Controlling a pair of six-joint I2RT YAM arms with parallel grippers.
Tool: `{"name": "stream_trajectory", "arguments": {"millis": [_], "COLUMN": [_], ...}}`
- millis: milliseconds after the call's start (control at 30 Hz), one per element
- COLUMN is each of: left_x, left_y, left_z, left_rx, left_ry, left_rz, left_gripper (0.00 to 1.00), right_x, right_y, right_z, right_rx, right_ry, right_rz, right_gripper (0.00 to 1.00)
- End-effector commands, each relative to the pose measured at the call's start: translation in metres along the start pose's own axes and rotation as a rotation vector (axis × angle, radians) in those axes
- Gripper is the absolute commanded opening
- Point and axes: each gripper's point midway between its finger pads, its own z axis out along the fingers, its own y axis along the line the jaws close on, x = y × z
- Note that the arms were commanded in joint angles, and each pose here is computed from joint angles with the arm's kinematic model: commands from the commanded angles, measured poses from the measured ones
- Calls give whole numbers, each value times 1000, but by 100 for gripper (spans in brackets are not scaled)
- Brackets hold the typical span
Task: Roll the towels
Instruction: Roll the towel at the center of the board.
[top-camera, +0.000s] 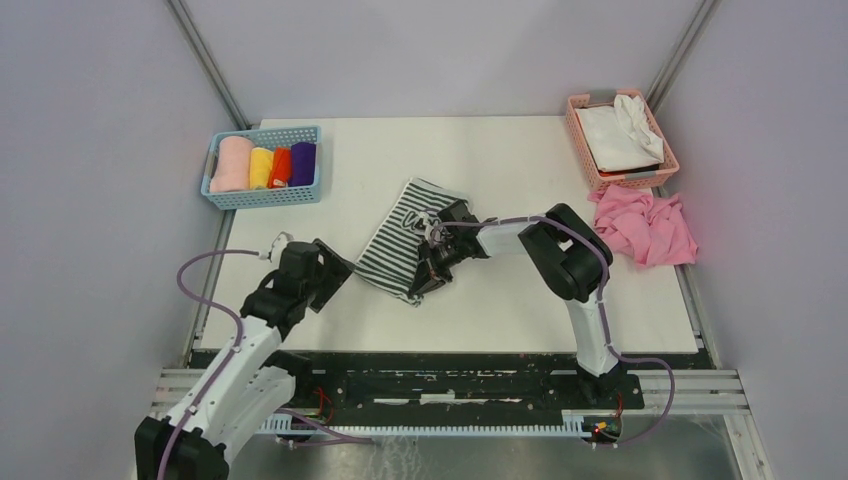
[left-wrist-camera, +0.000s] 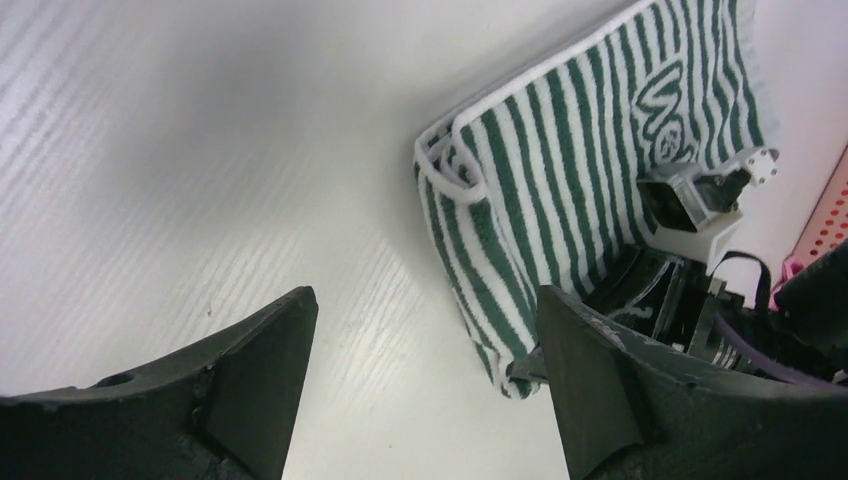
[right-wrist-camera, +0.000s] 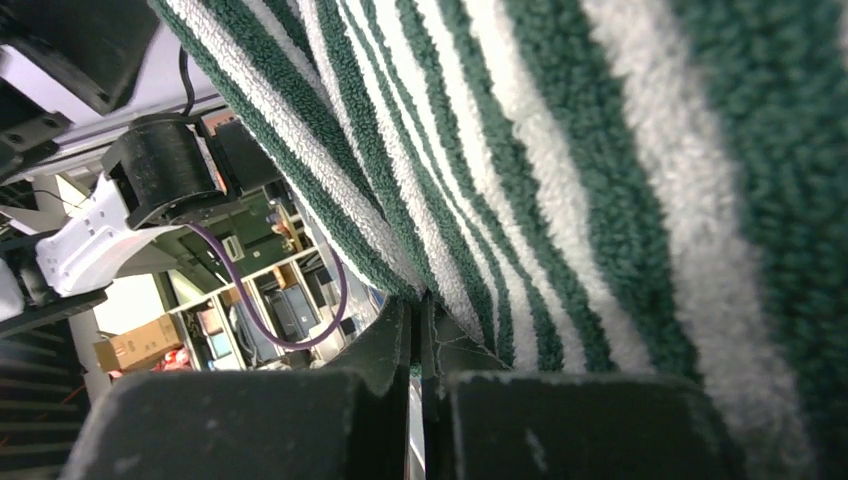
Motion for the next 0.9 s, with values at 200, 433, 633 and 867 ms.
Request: {"name": "stream_trajectory", "arguments": {"millis": [200, 433, 633, 867], "left_x": [30, 29, 26, 30], "left_y": [-2, -18, -22, -4], "left_z": [25, 42, 60, 80], "left_rx": [73, 113, 96, 14], "left_ry": [130, 147, 150, 159], "left_rz": [29, 12, 12, 0], "left_gripper": [82, 81, 79, 78], "right_x": [-24, -24, -26, -27], "right_y": [0, -3, -1, 8], "right_z": [-4, -4, -6, -18], "right_rx": [-49, -40, -29, 30], "right_ry": [-39, -33, -32, -47], "right_rz": [13, 14, 5, -85], "right_gripper": [1, 1, 2, 17]}}
